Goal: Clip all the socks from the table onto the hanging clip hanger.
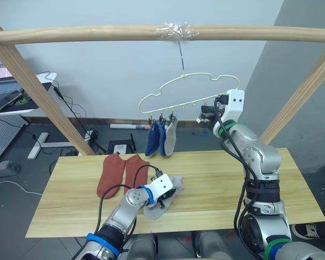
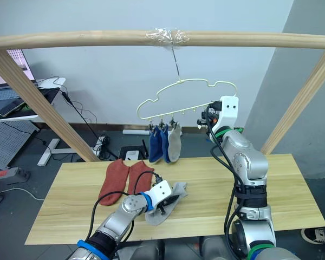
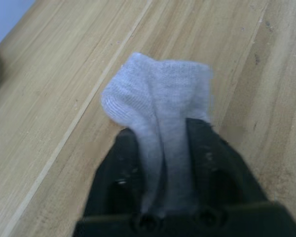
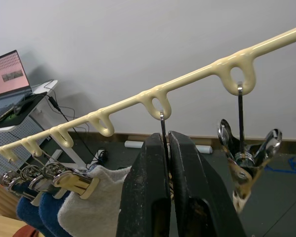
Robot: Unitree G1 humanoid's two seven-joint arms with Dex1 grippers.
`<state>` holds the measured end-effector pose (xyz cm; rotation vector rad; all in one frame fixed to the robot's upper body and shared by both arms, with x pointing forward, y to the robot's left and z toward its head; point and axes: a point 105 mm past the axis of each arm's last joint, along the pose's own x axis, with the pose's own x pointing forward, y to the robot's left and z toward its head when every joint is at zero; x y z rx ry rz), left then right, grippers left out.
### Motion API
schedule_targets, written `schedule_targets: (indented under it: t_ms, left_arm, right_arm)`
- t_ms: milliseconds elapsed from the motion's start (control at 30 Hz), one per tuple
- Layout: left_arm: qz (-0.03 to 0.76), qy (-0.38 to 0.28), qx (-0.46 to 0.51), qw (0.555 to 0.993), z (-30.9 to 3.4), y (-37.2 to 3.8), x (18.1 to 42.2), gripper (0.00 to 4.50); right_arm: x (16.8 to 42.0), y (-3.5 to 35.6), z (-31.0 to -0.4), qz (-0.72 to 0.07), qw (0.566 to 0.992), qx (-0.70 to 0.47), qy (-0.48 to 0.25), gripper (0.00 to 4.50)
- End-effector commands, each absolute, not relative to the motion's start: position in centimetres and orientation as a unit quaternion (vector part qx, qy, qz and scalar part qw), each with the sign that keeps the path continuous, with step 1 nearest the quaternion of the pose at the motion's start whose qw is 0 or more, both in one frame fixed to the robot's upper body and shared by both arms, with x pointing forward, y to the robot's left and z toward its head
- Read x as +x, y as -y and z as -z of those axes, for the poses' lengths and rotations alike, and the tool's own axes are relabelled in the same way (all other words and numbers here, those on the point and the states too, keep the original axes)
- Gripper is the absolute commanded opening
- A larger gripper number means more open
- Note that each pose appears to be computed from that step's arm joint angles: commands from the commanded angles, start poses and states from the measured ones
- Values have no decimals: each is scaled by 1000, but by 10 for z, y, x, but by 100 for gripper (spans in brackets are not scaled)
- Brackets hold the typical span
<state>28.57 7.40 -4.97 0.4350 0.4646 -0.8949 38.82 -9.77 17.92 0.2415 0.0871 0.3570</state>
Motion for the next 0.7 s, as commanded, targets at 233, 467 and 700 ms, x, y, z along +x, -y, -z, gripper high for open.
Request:
schedule_targets:
  t_ms: [233,467,700]
  left_arm:
    - [417,-85,66,903,-17,-53,312,1]
    - [427,55,-7,902,-91,-31,327,1]
    - [438,72,-7,896,-101,-21,328,1]
  right_arm:
    - [392,112,-179,-157,975,141,-63,0]
    - [384,104,-185,-189,951,208,-131,0]
    - [377,98,-192,-210,934,237,-165,0]
